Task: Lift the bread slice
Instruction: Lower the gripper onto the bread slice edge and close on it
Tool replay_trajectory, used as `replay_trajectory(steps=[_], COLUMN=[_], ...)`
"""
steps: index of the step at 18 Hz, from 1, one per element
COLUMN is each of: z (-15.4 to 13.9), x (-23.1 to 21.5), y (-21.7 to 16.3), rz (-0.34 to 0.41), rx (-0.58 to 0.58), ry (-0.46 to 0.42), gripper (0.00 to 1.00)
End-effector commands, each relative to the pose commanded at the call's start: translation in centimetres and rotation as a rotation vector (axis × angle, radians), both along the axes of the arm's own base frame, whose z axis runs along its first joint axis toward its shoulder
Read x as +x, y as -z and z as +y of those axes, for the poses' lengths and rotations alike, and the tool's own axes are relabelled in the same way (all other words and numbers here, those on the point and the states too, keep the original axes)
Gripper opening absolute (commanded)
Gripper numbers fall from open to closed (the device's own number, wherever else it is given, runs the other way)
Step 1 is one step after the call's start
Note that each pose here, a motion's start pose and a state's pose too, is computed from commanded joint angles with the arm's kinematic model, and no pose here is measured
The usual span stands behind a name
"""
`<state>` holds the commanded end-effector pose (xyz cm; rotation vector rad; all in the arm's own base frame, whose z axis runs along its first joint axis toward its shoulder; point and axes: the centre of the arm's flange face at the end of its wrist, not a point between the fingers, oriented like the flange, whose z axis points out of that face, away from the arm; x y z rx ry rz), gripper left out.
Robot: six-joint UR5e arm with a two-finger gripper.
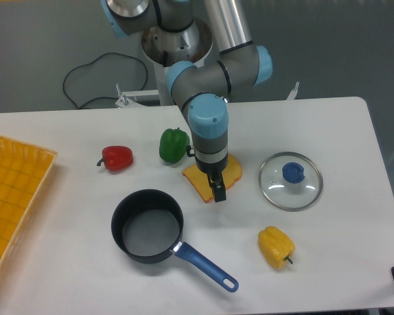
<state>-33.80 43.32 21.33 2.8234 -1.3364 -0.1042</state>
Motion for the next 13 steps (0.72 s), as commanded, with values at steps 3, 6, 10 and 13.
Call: replay_trajectory(steps=[3,6,10,13], z=[-0.23,-0.66,-0.85,-0.54], x=[0.29,0.17,0.40,0.40], y=[0.05,0.36,0.69,0.77], rz=[0.000,-0.005,-0.010,-0.009], rx=[-0.001,-0.009,-0.013,-0.013], ry=[0.011,0.035,0.043,0.053], gripper=[1.00,1.00,1.00,1.00])
